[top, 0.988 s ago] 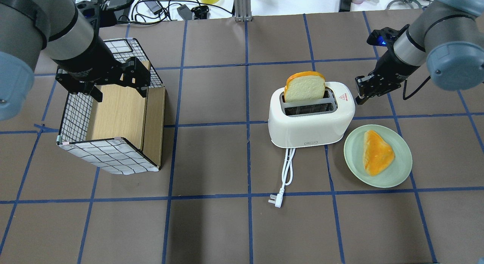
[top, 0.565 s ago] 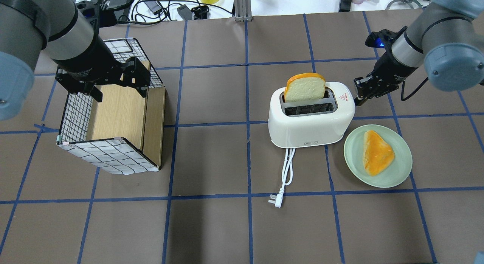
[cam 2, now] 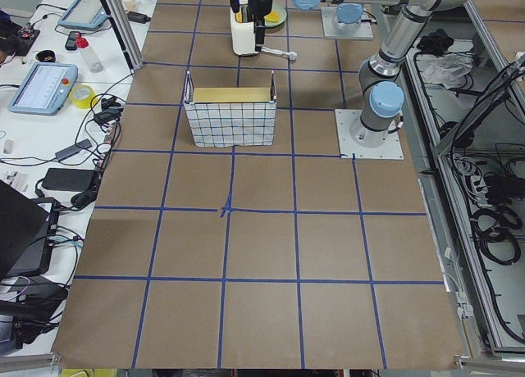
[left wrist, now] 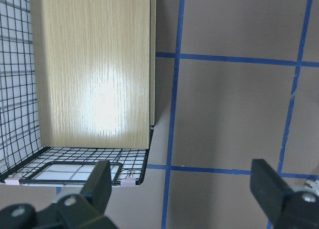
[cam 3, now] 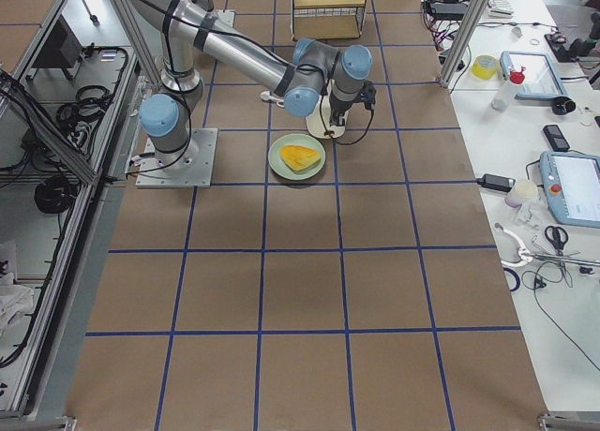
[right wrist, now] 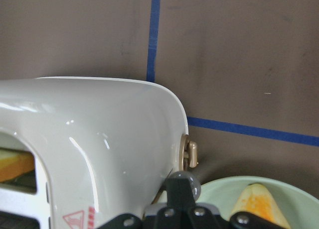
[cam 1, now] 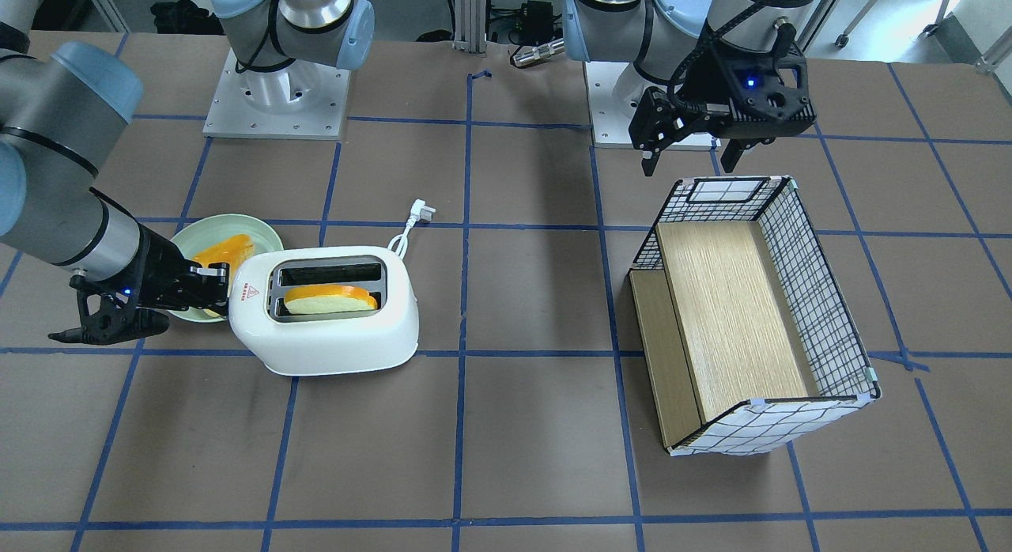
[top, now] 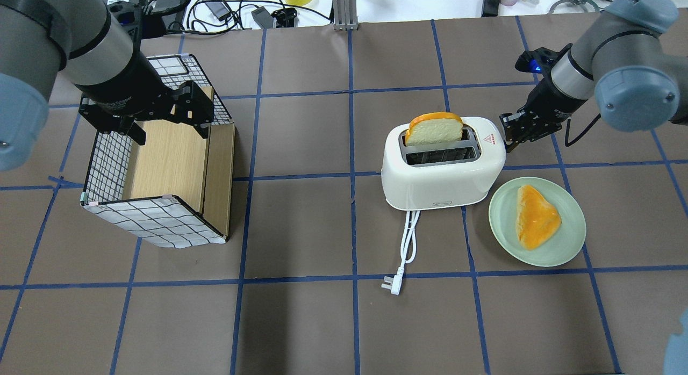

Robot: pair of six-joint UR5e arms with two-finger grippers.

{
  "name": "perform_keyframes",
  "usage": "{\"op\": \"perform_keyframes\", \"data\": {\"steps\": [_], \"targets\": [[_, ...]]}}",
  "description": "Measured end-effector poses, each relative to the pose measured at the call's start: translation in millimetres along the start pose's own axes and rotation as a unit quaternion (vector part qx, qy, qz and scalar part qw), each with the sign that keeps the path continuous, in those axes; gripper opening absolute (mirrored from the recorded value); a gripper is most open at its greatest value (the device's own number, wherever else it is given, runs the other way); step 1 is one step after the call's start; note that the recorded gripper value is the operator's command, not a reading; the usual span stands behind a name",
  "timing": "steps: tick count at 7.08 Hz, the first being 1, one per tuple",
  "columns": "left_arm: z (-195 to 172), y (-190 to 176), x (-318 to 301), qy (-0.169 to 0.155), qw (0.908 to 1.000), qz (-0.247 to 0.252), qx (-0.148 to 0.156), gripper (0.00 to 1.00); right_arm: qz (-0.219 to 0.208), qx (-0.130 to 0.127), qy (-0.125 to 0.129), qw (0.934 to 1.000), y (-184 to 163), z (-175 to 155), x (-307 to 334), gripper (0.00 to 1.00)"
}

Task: Press toaster with right arm
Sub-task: 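Push the toaster lever down with the right gripper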

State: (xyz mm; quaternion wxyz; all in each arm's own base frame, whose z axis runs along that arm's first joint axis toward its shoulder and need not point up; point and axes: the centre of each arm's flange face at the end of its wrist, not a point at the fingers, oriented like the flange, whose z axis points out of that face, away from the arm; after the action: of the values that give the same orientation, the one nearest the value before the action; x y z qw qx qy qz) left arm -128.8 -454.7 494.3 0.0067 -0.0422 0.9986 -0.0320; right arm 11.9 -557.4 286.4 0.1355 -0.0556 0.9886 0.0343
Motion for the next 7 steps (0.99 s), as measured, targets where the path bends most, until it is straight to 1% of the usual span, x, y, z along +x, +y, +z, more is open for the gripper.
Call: {"op": "perform_keyframes", "data": {"steps": [3, 5, 6, 7], "targets": [[0, 0, 0, 0.000, 1.0000, 0.000, 0.000, 1.00, 0.003, 0.004, 0.003, 1.0000, -8, 10, 6, 0.00], [0, 0, 0, 0.000, 1.0000, 0.000, 0.000, 1.00, 0.006, 0.006, 0.003, 1.0000, -9, 9, 6, 0.00], [0, 0, 0, 0.000, 1.0000, 0.000, 0.000, 1.00, 0.014, 0.011, 0.006, 0.9998, -9, 2, 5, 0.00], [0, 0, 0, 0.000, 1.0000, 0.000, 0.000, 1.00, 0.023, 0.016, 0.009, 0.9995, -9, -13, 1, 0.00]]}}
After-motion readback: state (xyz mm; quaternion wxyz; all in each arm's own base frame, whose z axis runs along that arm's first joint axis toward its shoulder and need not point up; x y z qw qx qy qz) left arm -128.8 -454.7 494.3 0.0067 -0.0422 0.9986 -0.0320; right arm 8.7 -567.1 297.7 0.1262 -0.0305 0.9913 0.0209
